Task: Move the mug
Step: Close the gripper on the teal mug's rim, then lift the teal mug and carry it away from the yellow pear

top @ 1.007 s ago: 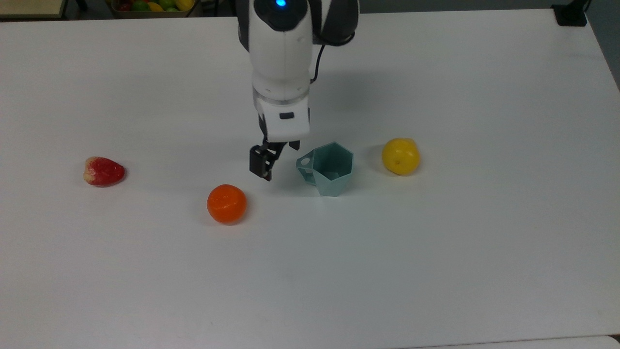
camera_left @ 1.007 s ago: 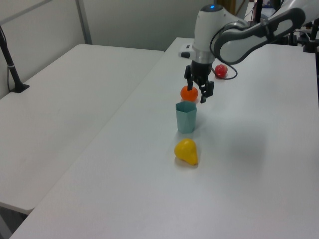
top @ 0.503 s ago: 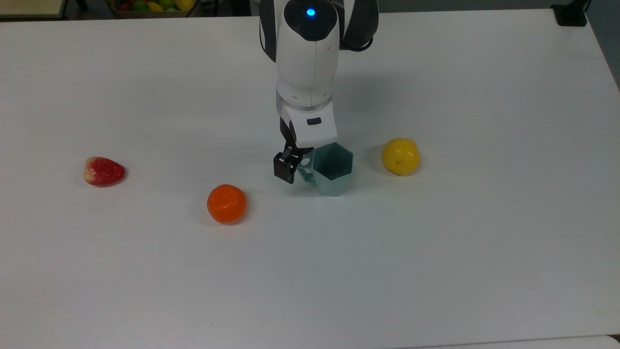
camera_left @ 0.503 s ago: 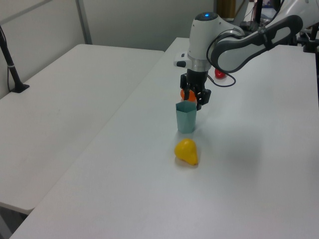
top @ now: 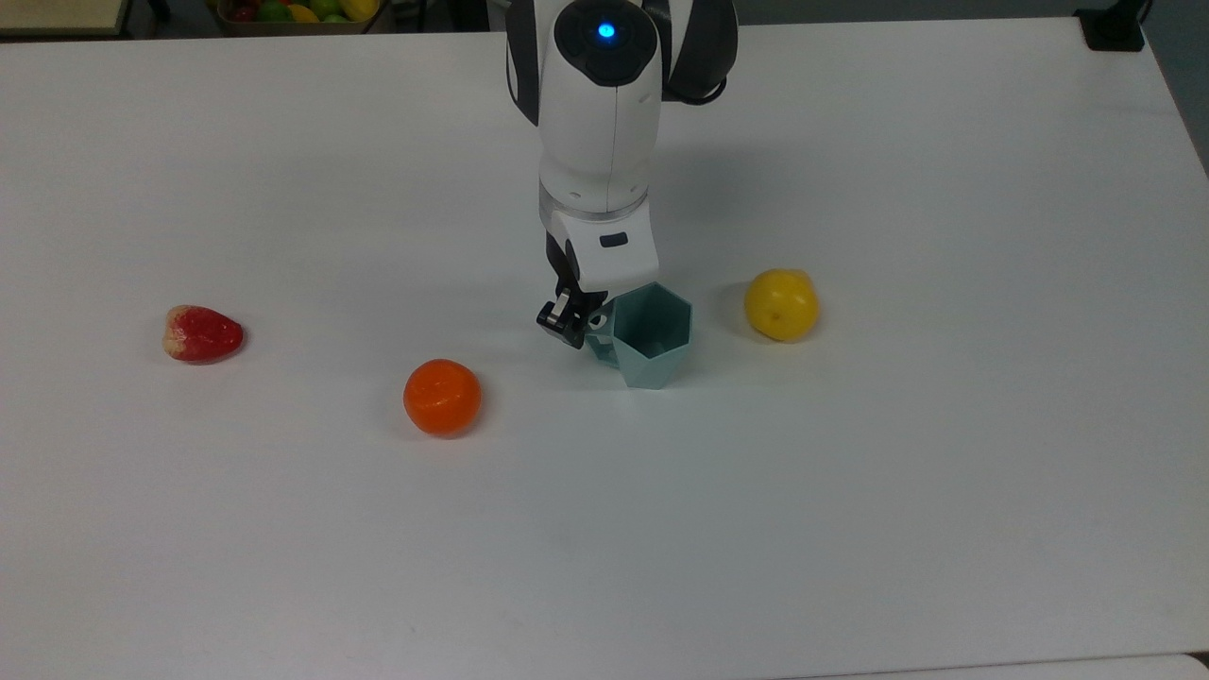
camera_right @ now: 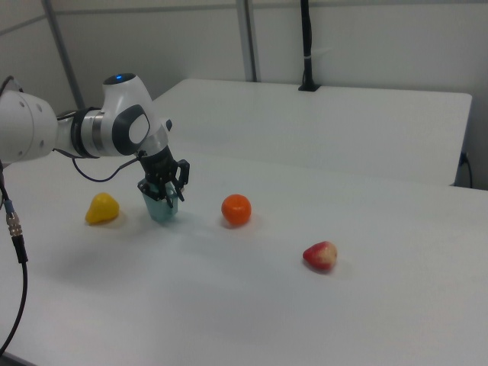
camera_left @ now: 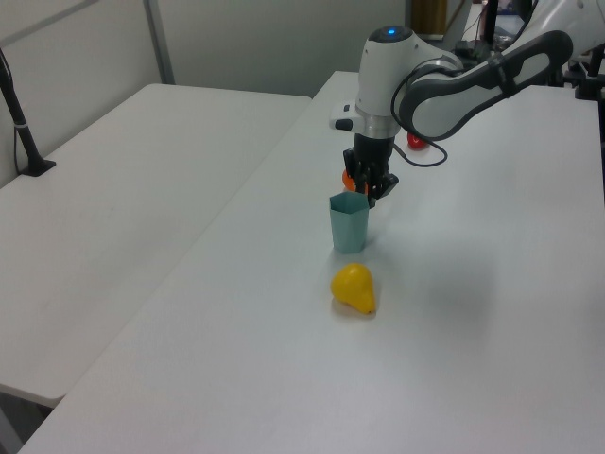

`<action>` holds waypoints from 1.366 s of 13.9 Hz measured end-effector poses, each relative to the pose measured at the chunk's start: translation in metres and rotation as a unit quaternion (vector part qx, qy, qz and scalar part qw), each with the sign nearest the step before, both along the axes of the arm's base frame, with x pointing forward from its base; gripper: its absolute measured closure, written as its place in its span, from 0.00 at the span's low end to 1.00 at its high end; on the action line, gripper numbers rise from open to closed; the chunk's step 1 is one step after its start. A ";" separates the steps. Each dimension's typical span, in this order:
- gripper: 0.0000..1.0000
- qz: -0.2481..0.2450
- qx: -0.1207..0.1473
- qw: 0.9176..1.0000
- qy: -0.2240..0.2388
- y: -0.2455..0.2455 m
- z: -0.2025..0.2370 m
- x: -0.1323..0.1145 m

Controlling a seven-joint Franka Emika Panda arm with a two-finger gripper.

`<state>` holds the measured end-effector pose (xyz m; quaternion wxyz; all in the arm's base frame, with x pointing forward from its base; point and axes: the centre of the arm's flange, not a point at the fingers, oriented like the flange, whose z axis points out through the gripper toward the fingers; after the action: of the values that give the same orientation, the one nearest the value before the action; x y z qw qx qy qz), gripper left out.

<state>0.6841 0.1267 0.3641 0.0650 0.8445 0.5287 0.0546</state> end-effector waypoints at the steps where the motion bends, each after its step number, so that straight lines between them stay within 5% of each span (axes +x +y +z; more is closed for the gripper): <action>1: 0.72 0.001 0.000 1.000 0.000 0.002 0.000 0.000; 9: 0.76 0.000 -0.001 1.000 0.008 0.016 -0.001 -0.005; 13: 0.76 -0.048 0.011 0.998 0.031 0.022 0.005 -0.010; 19: 0.76 -0.147 0.043 0.986 0.060 0.021 0.071 -0.028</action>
<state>0.6556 0.1480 0.4346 0.0047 0.9170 0.3985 0.0164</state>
